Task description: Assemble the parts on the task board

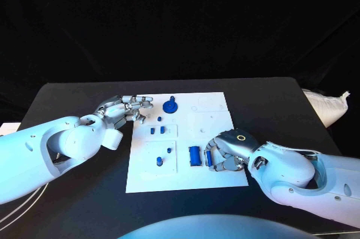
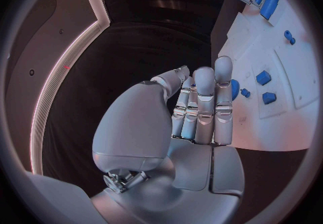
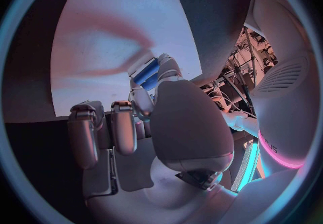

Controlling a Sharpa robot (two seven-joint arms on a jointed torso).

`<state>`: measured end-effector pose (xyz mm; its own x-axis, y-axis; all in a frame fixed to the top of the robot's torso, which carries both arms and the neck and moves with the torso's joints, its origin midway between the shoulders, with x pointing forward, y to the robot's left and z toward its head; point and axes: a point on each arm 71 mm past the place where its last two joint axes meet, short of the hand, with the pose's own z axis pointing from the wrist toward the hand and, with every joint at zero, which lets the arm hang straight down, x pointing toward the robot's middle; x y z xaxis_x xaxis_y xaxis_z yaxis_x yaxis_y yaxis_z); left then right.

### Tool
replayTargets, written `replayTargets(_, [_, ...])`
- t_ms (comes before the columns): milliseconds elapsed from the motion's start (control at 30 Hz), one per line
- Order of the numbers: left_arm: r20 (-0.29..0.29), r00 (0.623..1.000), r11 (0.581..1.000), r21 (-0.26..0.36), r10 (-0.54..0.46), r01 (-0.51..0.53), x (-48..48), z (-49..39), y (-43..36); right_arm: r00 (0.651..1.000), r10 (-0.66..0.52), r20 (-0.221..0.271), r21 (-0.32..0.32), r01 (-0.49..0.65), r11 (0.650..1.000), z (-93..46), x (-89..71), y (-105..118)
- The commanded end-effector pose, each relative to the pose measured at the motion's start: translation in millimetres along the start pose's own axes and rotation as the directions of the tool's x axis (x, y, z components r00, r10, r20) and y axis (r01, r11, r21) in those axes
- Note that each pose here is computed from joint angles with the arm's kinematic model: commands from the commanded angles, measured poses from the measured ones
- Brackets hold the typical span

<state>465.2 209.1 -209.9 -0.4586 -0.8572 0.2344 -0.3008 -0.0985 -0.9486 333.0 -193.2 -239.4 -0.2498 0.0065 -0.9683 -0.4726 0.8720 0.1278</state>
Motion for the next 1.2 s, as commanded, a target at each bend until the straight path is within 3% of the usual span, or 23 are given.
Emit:
replayTargets(33, [-0.024,1.0,1.0,0.002,-0.001,0.001,2.8,0.4,-0.1,0.999,-0.031,-0.028,-0.02,0.031,0.999,0.7,2.4,1.5])
replayTargets(667, [-0.032,0.999,1.0,-0.004,0.002,-0.002,3.2,0.3,0.3,0.999,-0.038,-0.017,-0.015,0.037,0.999,2.0,1.9,2.3])
replayTargets(1200, [-0.047,0.999,1.0,-0.011,0.007,-0.008,4.5,0.2,0.9,0.998,-0.057,-0.038,0.005,0.057,0.998,2.0,3.5,0.5])
